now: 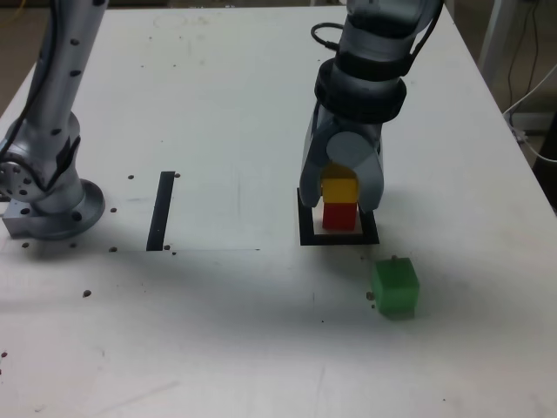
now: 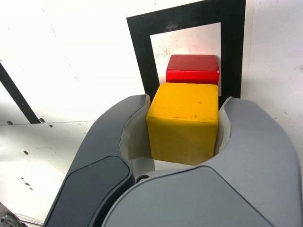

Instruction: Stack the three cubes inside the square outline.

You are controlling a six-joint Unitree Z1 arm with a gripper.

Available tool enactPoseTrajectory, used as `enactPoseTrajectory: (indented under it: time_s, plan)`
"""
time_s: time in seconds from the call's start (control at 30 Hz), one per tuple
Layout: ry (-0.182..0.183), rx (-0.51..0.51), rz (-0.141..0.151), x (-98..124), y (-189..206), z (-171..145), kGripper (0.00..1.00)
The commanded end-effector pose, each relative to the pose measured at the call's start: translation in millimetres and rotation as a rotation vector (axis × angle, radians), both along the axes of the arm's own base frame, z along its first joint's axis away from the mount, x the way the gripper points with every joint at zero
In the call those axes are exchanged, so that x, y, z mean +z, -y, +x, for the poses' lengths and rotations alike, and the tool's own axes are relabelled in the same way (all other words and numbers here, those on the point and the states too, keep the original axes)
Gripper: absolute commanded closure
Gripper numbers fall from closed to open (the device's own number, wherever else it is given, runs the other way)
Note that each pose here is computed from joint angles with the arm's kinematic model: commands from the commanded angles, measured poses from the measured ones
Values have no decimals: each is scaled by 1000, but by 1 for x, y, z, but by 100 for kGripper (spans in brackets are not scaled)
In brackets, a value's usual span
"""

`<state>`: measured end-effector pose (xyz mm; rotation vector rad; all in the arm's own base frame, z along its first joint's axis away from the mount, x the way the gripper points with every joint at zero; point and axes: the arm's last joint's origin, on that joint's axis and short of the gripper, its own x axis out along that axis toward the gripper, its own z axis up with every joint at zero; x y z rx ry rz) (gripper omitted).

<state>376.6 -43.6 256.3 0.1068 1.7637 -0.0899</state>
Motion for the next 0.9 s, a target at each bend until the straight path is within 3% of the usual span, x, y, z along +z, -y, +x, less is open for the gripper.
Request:
enactPoseTrajectory:
  time_s: [0.0, 0.47, 0.67, 0.77, 0.87]
  plan:
    - [-7, -2, 2, -2, 0, 1, 80]
    - [-11, -5, 3, -6, 0, 6, 79]
    - [-23, -4, 3, -10, 0, 7, 73]
    - [-32, -1, 1, -12, -2, 7, 59]
    - [-38, -4, -1, -14, -2, 8, 29]
